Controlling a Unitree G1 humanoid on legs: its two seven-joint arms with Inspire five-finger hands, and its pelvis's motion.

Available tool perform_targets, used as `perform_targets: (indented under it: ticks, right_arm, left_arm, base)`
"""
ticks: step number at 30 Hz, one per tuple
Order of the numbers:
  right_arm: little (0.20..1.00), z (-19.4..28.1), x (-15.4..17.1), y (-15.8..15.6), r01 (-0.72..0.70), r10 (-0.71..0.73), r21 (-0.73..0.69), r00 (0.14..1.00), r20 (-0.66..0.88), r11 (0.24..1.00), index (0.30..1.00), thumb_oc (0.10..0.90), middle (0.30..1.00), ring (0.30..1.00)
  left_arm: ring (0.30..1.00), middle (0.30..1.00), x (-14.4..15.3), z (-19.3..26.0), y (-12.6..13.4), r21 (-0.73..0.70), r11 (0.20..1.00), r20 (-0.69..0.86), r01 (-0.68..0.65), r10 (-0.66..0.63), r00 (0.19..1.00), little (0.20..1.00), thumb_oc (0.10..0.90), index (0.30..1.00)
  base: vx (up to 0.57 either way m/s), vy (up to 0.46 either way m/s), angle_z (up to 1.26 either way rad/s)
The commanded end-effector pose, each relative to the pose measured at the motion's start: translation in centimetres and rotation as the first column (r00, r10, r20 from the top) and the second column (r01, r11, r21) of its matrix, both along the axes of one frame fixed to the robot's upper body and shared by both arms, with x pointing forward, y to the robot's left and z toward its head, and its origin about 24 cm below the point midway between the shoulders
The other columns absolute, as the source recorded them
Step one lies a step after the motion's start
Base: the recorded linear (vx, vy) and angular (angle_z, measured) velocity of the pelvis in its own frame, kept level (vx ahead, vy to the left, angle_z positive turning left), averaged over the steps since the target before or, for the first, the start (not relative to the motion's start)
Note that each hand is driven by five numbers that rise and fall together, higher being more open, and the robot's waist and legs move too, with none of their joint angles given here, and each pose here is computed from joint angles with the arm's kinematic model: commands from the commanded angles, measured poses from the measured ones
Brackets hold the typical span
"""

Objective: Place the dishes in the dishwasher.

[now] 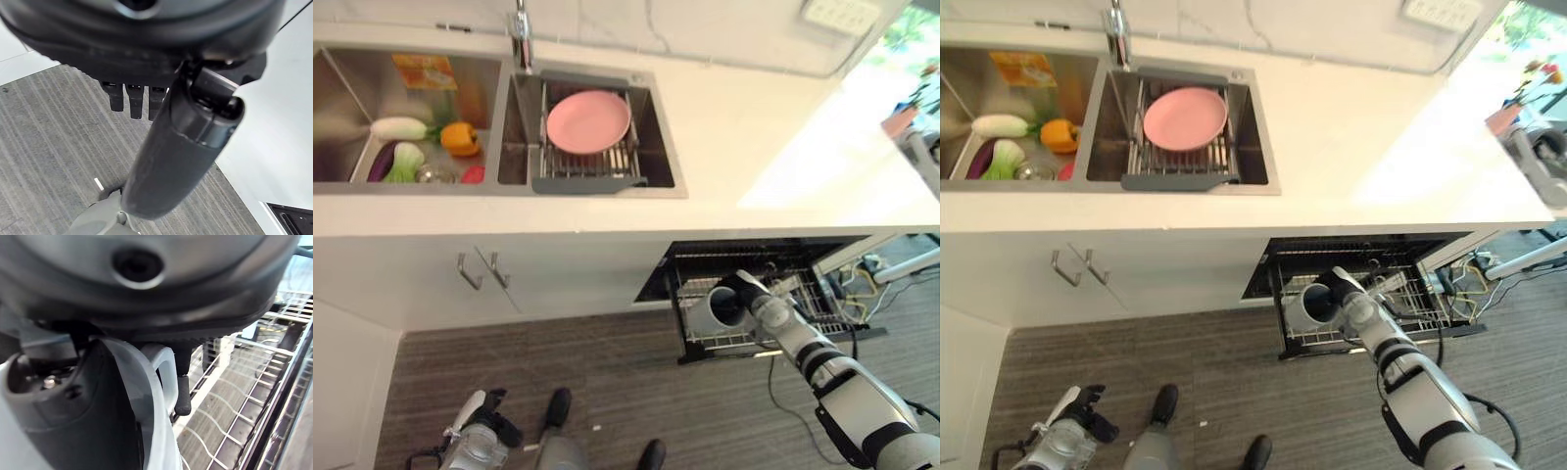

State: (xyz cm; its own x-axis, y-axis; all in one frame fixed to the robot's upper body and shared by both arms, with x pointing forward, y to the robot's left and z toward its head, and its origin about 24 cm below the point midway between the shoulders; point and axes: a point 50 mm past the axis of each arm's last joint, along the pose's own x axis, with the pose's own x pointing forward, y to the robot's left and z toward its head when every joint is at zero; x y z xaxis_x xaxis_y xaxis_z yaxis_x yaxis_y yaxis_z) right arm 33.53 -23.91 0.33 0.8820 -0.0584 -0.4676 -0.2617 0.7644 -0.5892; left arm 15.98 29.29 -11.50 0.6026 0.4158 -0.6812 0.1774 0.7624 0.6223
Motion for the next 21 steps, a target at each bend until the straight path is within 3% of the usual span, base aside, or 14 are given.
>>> perform_targets:
  ticks: [1,6,20,21]
  right_arm:
    - [0.3,2.8,0.7,-3.1,0.05,-0.044,-0.06,0.994,0.097,0.997,0.3,0.4,0.3,0.3]
    - [0.3,2.7,0.1,-4.5,0.083,-0.076,-0.082,0.994,0.083,0.993,0.3,0.4,0.3,0.3]
    - [0.307,-0.3,-1.3,-3.3,0.086,-0.086,-0.087,0.996,0.008,0.992,0.307,0.405,0.307,0.307]
    - [0.472,-0.2,-1.2,-3.3,0.088,-0.087,-0.1,0.996,0.01,0.991,0.472,0.515,0.472,0.472]
  left_arm:
    - [0.9,0.9,-0.3,0.4,1.4,0.057,0.998,-0.034,0.042,-0.04,0.999,0.9,0.8,0.9]
    - [0.9,0.9,-0.4,0.5,1.5,0.059,0.996,-0.028,0.059,-0.058,0.998,0.9,0.8,0.9]
    - [0.9,0.9,0.1,1.8,3.4,0.098,0.995,0.03,-0.003,0.0,1.0,0.9,0.8,0.9]
    - [0.9,0.9,0.0,1.8,3.6,0.109,0.994,0.025,0.004,-0.007,1.0,0.9,0.8,0.9]
  base:
    - [0.06,-0.003,-0.08]
    - [0.01,-0.014,-0.03]
    - [-0.02,-0.029,0.0]
    - [-0.03,0.032,-0.01]
